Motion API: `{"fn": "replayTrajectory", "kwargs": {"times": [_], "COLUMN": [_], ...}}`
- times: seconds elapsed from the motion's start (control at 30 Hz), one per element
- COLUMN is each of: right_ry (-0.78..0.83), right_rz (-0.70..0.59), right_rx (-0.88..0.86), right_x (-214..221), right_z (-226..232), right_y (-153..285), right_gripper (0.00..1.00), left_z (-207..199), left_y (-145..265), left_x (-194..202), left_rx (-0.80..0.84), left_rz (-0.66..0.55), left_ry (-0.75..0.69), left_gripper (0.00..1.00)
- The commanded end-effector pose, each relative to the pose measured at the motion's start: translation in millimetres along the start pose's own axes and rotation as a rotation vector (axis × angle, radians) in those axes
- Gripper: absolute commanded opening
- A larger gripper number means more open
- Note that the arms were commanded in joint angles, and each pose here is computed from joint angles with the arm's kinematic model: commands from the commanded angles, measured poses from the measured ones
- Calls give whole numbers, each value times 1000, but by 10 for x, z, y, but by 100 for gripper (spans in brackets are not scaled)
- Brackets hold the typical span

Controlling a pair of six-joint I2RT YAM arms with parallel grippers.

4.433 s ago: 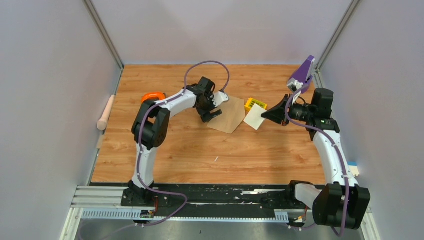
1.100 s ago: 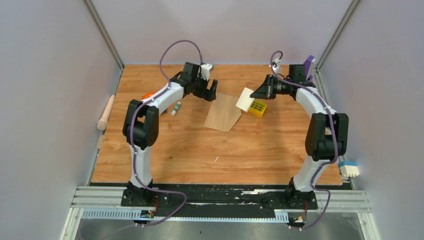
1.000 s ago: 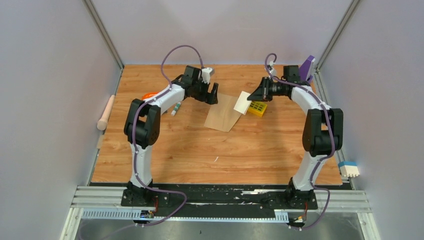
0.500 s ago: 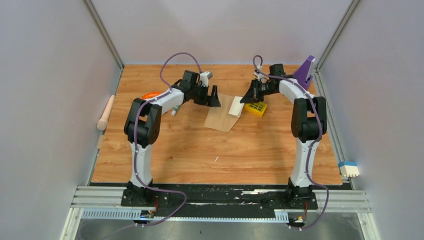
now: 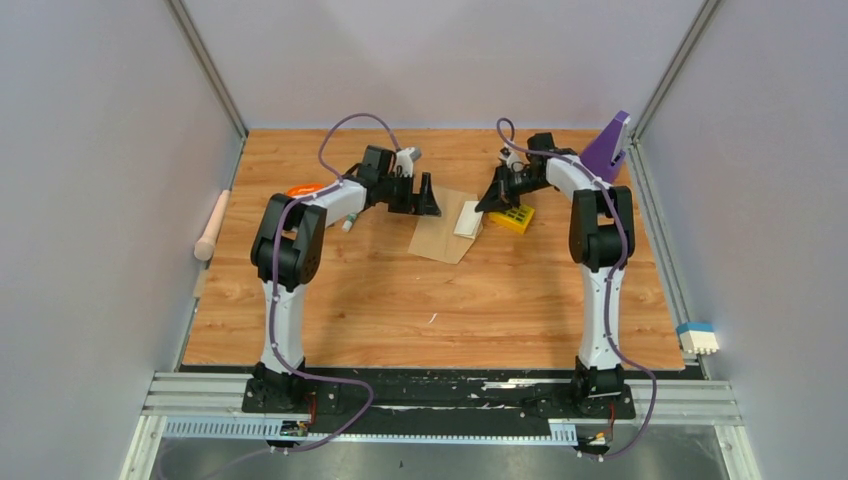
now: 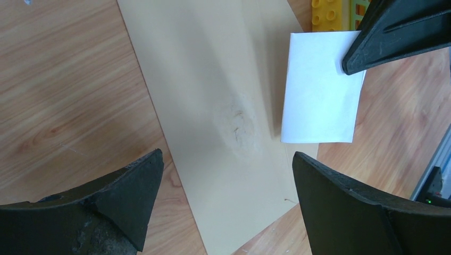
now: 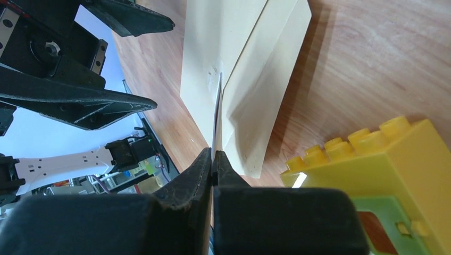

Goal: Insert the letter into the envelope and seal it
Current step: Place the letter in the envelope.

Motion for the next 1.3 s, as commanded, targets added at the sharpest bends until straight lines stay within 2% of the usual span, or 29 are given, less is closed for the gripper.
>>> {"fn": "replayTrajectory", "kwargs": {"times": [0.0, 0.47, 0.8, 1.27], "right_ry": [-11, -48, 29, 50], "right_rz": [9, 43, 26, 74], "right_rx": [-14, 47, 120, 49], "right_x": [-66, -34, -111, -33], "right_z": [66, -129, -125, -88], "right_y": [-33, -217, -216, -389], "right_gripper": [0, 0, 0, 0], "left_z": [42, 50, 70, 79], "left_y": [-13, -40, -52, -88], "left_x": [-41, 52, 101, 134], "left_rx": [41, 71, 69, 83], "left_rz": [-24, -28, -18, -3], "left_ry": [17, 57, 72, 93], "left_gripper": [99, 99, 99, 99]}}
Point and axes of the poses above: each gripper's point midway between its finger pads, its own y axis back along the fingers, its own z axis along the line the jaws close on, x = y × z, the point moved 5 cm from there along y, back along the fingers, and after that the axes turned 5 degrees about y, right-handed, at the moved point
